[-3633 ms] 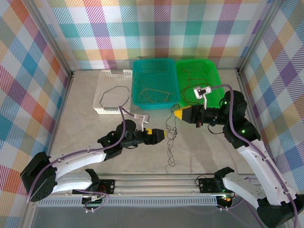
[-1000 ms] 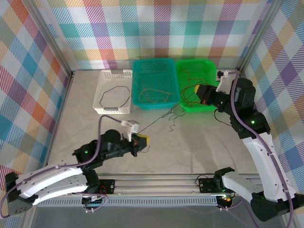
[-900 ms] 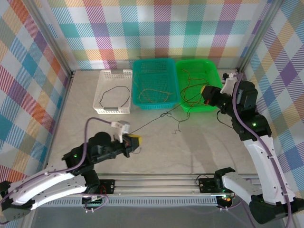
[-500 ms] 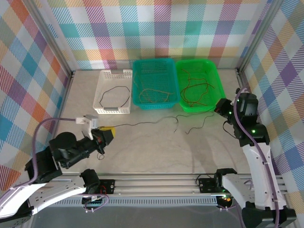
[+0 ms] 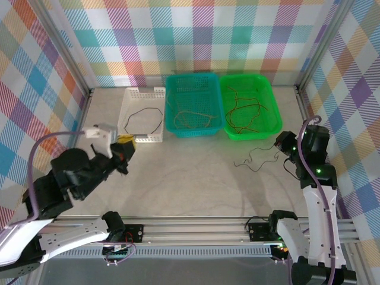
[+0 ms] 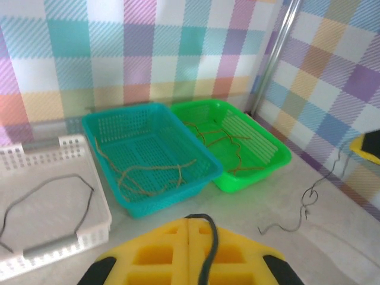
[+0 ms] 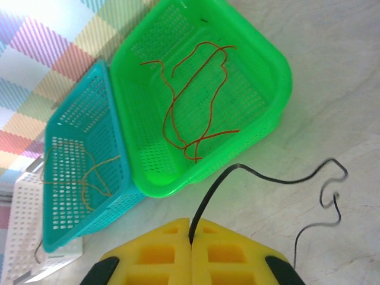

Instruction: Untangle the cables

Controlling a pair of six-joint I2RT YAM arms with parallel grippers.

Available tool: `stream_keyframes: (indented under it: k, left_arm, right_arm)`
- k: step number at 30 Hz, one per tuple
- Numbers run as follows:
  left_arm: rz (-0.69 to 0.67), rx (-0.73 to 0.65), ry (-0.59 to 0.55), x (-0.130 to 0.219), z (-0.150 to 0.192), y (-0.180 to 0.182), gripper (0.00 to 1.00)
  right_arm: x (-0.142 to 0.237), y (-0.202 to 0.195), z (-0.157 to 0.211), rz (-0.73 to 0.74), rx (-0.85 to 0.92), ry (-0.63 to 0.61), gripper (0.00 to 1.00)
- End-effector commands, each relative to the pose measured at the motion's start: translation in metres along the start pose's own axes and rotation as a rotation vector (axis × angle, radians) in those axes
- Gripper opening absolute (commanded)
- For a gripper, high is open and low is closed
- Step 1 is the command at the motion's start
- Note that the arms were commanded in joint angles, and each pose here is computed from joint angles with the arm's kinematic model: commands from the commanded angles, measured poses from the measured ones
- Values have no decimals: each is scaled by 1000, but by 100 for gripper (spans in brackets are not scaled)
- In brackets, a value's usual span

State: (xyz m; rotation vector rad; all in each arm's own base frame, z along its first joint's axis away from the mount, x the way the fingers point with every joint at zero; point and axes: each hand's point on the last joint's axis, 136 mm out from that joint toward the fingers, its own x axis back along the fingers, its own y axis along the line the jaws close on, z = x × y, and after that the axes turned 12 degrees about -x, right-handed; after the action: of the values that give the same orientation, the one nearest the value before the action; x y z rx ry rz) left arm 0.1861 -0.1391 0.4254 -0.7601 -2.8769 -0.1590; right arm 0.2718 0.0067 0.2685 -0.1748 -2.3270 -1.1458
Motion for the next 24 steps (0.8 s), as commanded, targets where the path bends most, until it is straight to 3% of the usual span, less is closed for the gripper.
stream_keyframes:
  k: [1, 6, 12, 21, 24]
  left_arm:
    - [-50, -55, -80, -24, -42, 4, 0]
    - [-88, 74, -104, -71, -75, 39, 0]
    - [-146, 184, -102, -131, -84, 88, 0]
    - [-238, 250, -73, -211, -61, 157, 0]
    - [-259, 270, -34, -239, -38, 174, 0]
  right_arm:
    - [6, 19, 2, -99, 7, 15, 0]
    - [15, 38, 7, -185, 33, 50, 0]
    - [30, 56, 7, -263, 77, 54, 0]
    - [60, 88, 5, -388, 127, 54, 0]
    - [66, 96, 5, -423, 128, 60, 0]
